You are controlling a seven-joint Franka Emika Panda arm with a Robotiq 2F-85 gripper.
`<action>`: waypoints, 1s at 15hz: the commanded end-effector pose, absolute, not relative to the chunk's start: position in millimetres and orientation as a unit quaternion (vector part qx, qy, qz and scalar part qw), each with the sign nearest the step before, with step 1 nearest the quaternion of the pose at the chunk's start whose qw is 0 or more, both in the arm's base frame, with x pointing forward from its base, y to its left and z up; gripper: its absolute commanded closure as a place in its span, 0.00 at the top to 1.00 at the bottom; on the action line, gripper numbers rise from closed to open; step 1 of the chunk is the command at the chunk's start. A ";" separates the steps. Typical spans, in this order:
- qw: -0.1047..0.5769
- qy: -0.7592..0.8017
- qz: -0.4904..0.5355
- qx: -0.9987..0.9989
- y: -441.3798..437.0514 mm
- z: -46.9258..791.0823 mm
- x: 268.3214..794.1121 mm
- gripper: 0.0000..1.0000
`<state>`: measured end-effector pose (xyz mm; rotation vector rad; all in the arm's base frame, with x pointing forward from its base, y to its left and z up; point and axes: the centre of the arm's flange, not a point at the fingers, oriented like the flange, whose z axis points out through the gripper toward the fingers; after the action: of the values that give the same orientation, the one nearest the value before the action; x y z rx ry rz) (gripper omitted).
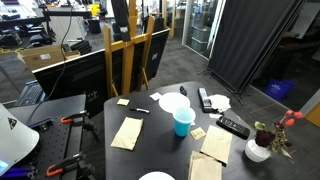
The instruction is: Move the blue cup to the right side of the table
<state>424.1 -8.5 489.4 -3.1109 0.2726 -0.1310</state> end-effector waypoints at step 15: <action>0.005 0.355 -0.059 -0.933 -81.3 379.9 554.9 1.00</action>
<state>539.6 -74.5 397.5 -2.9502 0.9906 -0.1505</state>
